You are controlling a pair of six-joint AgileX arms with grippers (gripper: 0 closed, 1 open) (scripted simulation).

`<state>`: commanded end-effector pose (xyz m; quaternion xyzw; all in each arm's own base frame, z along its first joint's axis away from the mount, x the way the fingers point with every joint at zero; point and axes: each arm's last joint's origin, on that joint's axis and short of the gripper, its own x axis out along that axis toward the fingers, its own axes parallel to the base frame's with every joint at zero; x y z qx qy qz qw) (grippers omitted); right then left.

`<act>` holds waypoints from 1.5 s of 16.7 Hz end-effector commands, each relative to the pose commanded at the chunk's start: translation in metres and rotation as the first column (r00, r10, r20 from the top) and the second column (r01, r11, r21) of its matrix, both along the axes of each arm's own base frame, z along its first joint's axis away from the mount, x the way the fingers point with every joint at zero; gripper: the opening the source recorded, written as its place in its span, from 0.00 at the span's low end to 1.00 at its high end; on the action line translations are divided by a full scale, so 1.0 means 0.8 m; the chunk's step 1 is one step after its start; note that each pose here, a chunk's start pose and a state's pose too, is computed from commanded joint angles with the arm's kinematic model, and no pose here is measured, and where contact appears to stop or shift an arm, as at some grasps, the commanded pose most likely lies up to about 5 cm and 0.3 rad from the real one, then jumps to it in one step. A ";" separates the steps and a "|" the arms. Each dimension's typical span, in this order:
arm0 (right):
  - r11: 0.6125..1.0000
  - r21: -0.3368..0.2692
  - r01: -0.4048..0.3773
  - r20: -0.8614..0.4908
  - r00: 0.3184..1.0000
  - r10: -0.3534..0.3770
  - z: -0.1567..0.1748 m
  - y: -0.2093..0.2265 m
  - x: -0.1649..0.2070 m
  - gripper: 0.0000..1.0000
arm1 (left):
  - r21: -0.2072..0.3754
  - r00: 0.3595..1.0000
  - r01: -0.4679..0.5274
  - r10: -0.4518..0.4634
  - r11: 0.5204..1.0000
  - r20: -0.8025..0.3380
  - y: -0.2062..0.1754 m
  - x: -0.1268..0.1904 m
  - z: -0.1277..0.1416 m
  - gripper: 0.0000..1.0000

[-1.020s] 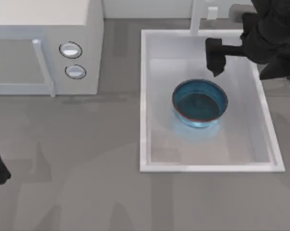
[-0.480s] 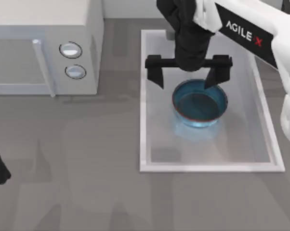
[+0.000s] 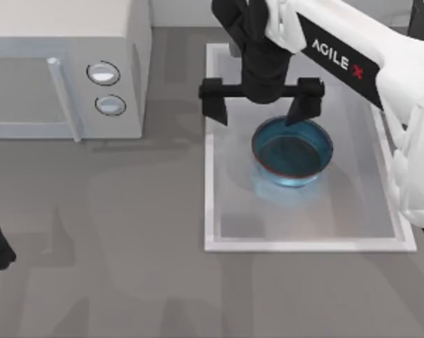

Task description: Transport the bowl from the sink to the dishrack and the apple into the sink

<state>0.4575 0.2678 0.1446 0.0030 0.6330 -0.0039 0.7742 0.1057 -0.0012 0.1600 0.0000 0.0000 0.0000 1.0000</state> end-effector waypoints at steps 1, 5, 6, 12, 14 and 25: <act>1.000 0.000 0.000 0.000 1.000 0.000 0.000 0.000 0.000 1.00 | 0.000 1.000 0.000 0.000 1.000 0.000 0.000 0.000 0.000 1.00; 1.000 -0.002 0.000 -0.003 1.000 0.000 -0.025 -0.001 0.007 1.00 | 0.000 1.000 0.000 0.000 1.000 0.000 0.000 0.000 0.000 1.00; 1.000 -0.001 0.000 -0.002 1.000 0.000 -0.043 0.000 0.012 1.00 | 0.000 1.000 0.000 0.000 1.000 0.000 0.000 0.000 0.000 1.00; 1.000 0.000 0.000 0.000 1.000 0.000 -0.123 0.000 0.025 1.00 | 0.000 1.000 0.000 0.000 1.000 0.000 0.000 0.000 0.000 1.00; 1.000 0.000 0.000 0.000 1.000 0.000 -0.123 0.000 0.025 1.00 | 0.000 1.000 0.000 0.000 1.000 0.000 0.000 0.000 0.000 1.00; 1.000 0.000 0.000 0.000 1.000 0.000 -0.123 0.000 0.025 0.17 | 0.000 1.000 0.000 0.000 1.000 0.000 0.000 0.000 0.000 1.00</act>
